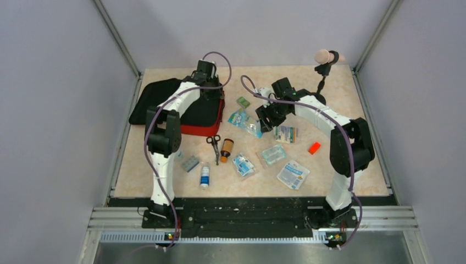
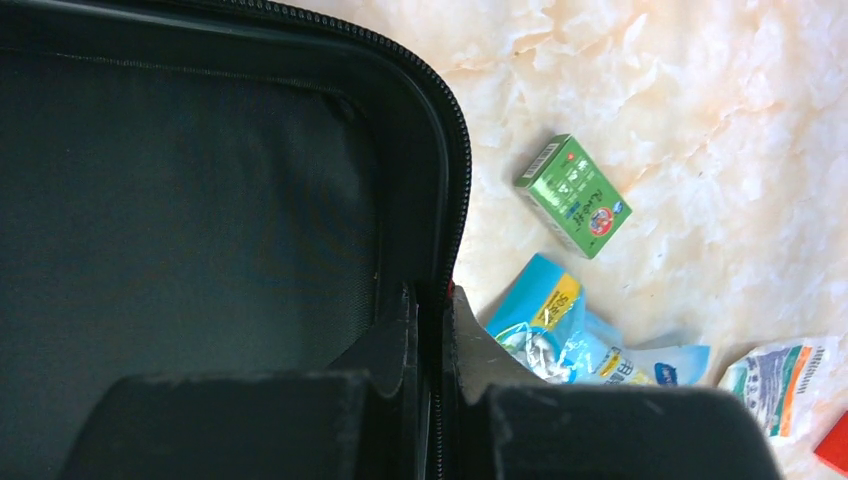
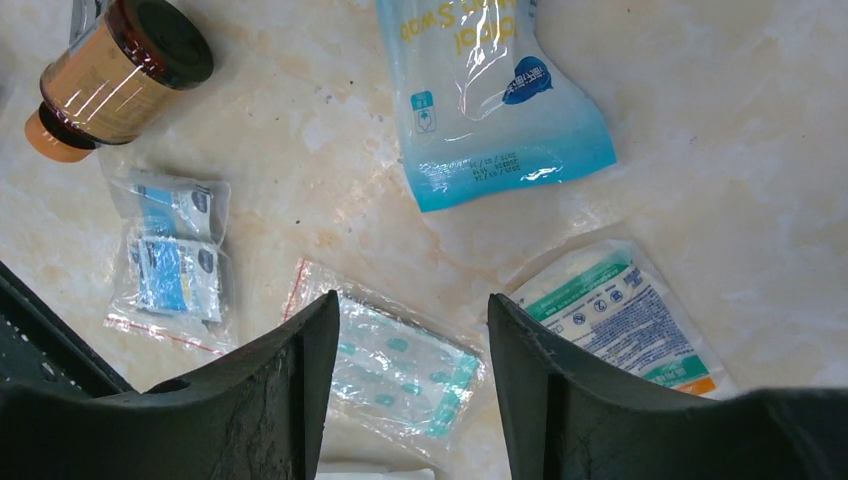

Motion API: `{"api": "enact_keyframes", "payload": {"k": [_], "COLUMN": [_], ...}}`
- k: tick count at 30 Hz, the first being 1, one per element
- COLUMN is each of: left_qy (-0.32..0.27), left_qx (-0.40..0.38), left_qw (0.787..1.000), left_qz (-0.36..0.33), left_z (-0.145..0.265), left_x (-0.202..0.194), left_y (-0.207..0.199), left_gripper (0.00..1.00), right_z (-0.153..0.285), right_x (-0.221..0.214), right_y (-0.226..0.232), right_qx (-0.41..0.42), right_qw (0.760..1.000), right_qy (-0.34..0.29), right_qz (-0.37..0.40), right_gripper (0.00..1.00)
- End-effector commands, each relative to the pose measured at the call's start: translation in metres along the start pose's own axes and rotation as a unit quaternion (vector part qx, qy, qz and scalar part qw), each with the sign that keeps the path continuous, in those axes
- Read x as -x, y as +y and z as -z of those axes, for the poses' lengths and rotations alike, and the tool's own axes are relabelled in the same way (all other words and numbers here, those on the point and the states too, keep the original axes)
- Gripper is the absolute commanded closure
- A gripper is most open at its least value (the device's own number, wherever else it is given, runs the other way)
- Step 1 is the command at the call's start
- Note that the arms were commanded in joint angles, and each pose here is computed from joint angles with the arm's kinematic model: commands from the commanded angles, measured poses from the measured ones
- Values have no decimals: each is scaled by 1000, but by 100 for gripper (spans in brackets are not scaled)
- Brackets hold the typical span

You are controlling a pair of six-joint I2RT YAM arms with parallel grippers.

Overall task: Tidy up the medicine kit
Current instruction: Adjust the medicine box at the center of the board, then pick up the medical item at the center of the board.

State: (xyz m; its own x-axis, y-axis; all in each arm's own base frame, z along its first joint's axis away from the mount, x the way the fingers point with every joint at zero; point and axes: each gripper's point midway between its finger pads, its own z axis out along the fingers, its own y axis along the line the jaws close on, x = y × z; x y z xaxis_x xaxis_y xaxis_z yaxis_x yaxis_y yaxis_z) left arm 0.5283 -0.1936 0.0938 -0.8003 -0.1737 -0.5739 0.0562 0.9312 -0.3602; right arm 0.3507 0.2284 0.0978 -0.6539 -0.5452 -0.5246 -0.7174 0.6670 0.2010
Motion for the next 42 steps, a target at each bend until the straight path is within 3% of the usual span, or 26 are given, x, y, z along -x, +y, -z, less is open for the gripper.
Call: {"api": "enact_keyframes", "payload": {"k": [1,10,16,21,23,30,34,37,40,42], "left_qy": [39,11,-3,-36,-39,-35,-33,-33,-36,-40], "left_qx": [-34,-15,-56,-104,-115,-135,-174,-195,-214,-226], "left_qw": [997,999,998,992,990,983,977,974,970,969], "left_qz": [62,34,42,67,74,124,118,109,105,96], "left_z": [-16,-20,10,41,49,78,89,94,99,104], "left_x": [-25,-20,1,26,34,39,37,38,40,42], "left_y": [-33,-51,-48,-42,-35,-1,0,-3,-10,-14], "left_gripper": [100,99,60,18,12,13,16,17,17,17], "right_z": [17,5,-21,-38,-45,-73,-81,-82,-79,-69], "right_x": [12,33,55,56,55,51,48,47,44,46], "right_y": [5,-10,-25,-21,-22,-41,-47,-47,-46,-43], "right_qx": [-8,-24,-29,-5,0,-24,-34,-33,-30,-31], "right_qw": [1000,998,998,999,999,999,999,999,999,999], "right_qy": [-26,-40,-50,-51,-49,-30,-24,-22,-15,-15], "right_qz": [15,32,26,8,4,-12,-13,-11,-3,-1], "right_gripper": [44,34,32,33,35,40,47,65,92,100]}}
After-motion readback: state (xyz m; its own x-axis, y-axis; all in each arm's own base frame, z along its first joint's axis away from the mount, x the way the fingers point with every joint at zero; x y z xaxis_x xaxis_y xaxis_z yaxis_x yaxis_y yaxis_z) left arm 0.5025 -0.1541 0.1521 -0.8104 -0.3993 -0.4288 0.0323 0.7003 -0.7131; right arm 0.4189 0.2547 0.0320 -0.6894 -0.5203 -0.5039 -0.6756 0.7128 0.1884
